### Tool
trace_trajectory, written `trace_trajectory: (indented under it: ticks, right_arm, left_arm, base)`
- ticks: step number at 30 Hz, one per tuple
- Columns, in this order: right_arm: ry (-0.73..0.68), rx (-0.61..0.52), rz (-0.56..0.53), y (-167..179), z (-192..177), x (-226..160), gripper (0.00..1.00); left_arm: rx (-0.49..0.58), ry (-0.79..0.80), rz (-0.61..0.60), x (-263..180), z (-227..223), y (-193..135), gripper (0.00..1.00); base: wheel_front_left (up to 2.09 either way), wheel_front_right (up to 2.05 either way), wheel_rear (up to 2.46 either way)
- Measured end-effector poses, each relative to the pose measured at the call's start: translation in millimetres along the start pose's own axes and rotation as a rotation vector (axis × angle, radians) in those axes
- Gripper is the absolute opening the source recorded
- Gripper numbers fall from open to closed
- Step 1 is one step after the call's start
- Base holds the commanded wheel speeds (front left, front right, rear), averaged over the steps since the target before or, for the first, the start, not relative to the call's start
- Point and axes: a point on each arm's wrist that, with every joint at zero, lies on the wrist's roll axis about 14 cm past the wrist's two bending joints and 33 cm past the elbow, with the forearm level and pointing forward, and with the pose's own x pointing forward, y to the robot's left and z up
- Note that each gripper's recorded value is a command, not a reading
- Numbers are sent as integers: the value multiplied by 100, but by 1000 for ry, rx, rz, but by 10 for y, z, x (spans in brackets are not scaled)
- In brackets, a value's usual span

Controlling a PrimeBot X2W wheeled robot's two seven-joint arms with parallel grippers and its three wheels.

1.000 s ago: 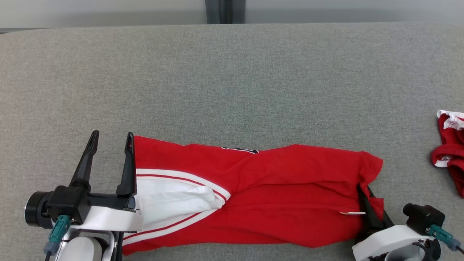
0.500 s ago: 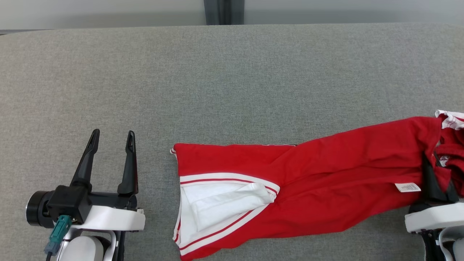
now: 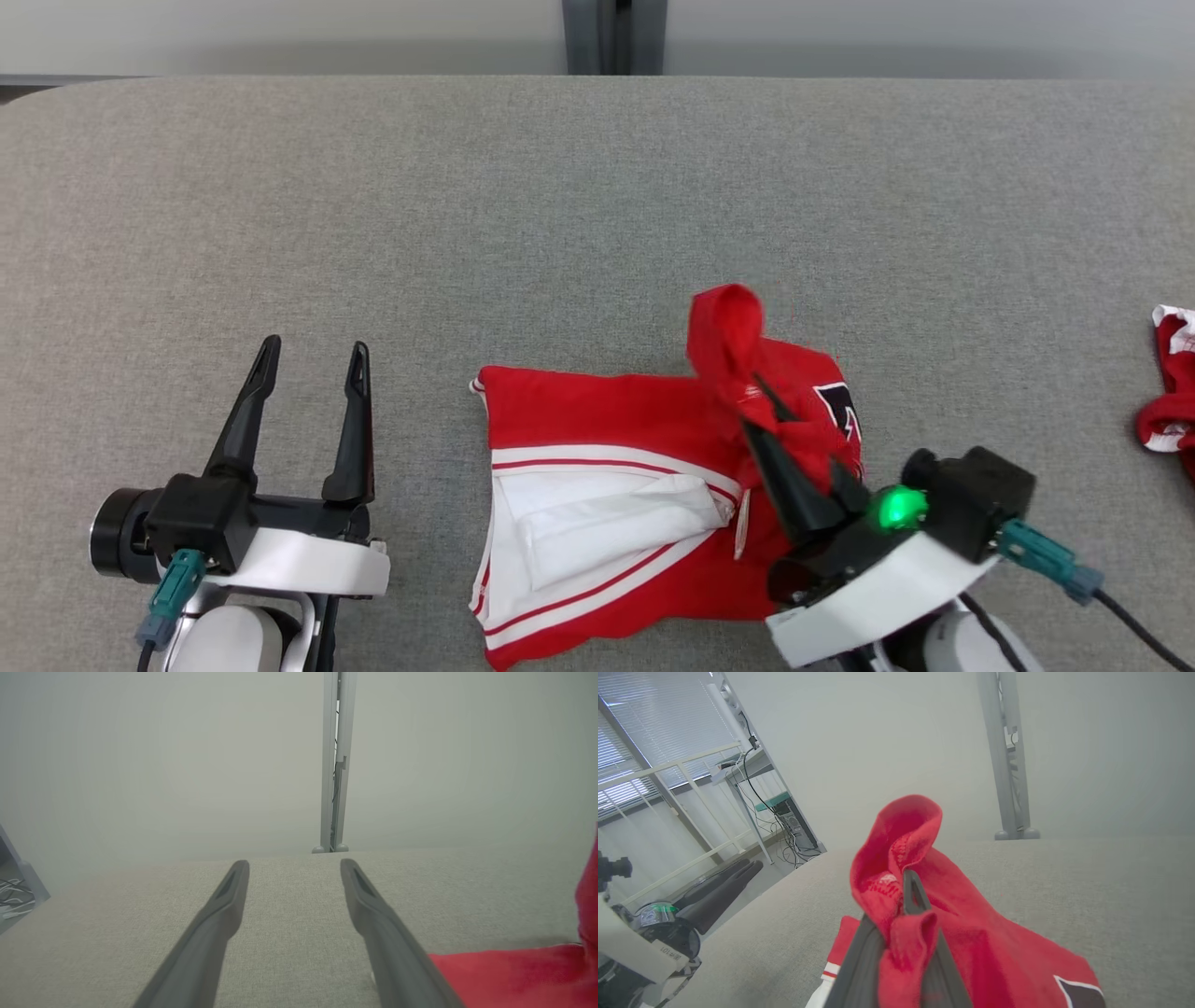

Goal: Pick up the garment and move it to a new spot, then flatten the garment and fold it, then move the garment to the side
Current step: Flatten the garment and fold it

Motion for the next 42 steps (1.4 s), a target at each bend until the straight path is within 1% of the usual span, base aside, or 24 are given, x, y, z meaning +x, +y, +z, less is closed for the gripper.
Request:
trace_trajectory:
  ticks: [7, 9, 12, 19, 20, 21, 22, 27, 30, 33, 35, 37, 42]
  right_arm:
    - [158, 101, 195, 586, -546, 165, 0]
    - [185, 121, 233, 691, -663, 197, 0]
    - [219, 141, 274, 782, -814, 245, 0]
    - [283, 163, 329, 864, -1069, 334, 0]
    - [292, 169, 333, 870, -1097, 336, 27]
    - [300, 174, 339, 883, -1122, 338, 89]
    - [310, 172, 349, 900, -1151, 335, 100]
    - [323, 186, 397, 1026, -1163, 314, 100]
    - [282, 192, 428, 1118, -1025, 328, 100]
    - [185, 179, 411, 1056, -746, 443, 100]
    - [106, 159, 371, 922, -526, 521, 100]
    - [31, 148, 301, 716, -323, 550, 100]
    - [-142, 63, 77, -11, 185, 420, 100]
  left_arm:
    - [4, 26, -4, -25, -74, 33, 100]
    - [6, 31, -4, -25, -90, 51, 100]
    - [9, 36, -3, -3, -112, 69, 100]
    - [10, 55, -15, 48, -192, 41, 100]
    - [9, 60, -16, 51, -210, 38, 100]
    - [9, 64, -19, 58, -226, 33, 100]
    - [9, 64, -20, 71, -230, 31, 100]
    - [6, 66, -30, 125, -256, -3, 100]
    - [-2, 67, -41, 153, -270, -54, 100]
    - [-5, 62, -47, 178, -262, -84, 100]
    - [-5, 57, -52, 197, -250, -101, 100]
    - [-4, 50, -59, 211, -230, -124, 100]
    - [3, 26, -64, 249, -156, -141, 100]
  base:
    - [0, 0, 0]
    - [0, 0, 0]
    - [0, 0, 0]
    - [0, 0, 0]
    - [0, 0, 0]
    - [0, 0, 0]
    - [0, 0, 0]
    - [0, 0, 0]
    - [0, 0, 0]
    - [0, 0, 0]
    - [0, 0, 0]
    - [0, 0, 0]
    - [0, 0, 0]
